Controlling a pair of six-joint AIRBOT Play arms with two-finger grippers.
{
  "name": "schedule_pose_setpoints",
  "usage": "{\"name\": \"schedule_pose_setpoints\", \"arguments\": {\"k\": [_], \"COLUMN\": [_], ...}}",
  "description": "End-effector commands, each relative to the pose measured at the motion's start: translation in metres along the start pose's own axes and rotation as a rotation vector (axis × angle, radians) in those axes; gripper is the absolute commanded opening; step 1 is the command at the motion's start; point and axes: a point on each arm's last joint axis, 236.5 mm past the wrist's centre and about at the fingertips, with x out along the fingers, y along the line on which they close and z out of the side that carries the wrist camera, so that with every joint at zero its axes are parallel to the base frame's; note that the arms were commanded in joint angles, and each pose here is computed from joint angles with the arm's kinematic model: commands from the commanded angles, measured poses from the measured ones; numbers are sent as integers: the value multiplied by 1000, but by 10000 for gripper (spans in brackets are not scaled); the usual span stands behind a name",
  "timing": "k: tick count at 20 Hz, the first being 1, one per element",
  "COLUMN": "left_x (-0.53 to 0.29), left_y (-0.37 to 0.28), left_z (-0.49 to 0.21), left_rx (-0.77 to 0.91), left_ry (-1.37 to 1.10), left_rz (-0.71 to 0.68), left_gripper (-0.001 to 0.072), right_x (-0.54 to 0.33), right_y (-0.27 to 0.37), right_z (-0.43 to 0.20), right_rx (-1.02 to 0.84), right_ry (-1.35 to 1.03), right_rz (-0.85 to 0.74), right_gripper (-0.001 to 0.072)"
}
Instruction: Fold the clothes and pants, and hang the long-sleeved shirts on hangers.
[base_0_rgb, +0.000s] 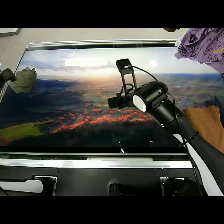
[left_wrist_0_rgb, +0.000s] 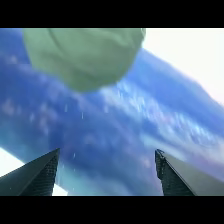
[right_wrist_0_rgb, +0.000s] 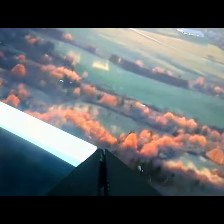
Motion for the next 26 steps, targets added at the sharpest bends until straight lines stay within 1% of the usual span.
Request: {"name": "schedule_pose_setpoints", "arguments": {"k": [1, 4, 7, 12, 16, 17, 18, 19, 21, 23, 26], "left_x": [61, 109, 143, 171, 190, 195, 199, 202, 203, 195, 157], "left_y": [4, 4, 8, 19, 34, 39, 42, 47, 50, 47, 29], "left_z": [15, 14, 11, 11, -2, -7, -11, -16, -25, -28, -21], "left_rx": [9, 68, 71, 65, 61, 40, 5, -36, -99, -100, -20], "left_ry": [-96, -110, -96, -96, -70, -60, -51, -39, -4, 36, 90], "left_rz": [-6, -4, 1, 15, 38, 43, 46, 50, 56, 59, 44], "left_gripper": [695, 696, 695, 694, 694, 679, 613, 421, 10, 12, 10], "right_x": [0, 0, 0, 0, 0, 0, 0, 0, 0, 0, 0], "right_y": [0, 0, 0, 0, 0, 0, 0, 0, 0, 0, 0], "right_z": [0, 0, 0, 0, 0, 0, 0, 0, 0, 0, 0], "right_rx": [0, -1, 0, 0, 0, 0, 0, 0, 0, -1, -1], "right_ry": [-1, -1, 0, -1, -1, -1, -1, 0, -1, -1, -1], "right_rz": [1, 1, 1, 1, 1, 1, 1, 1, 1, 1, 1], "right_gripper": [29, 29, 29, 29, 29, 29, 29, 29, 29, 29, 29]}}
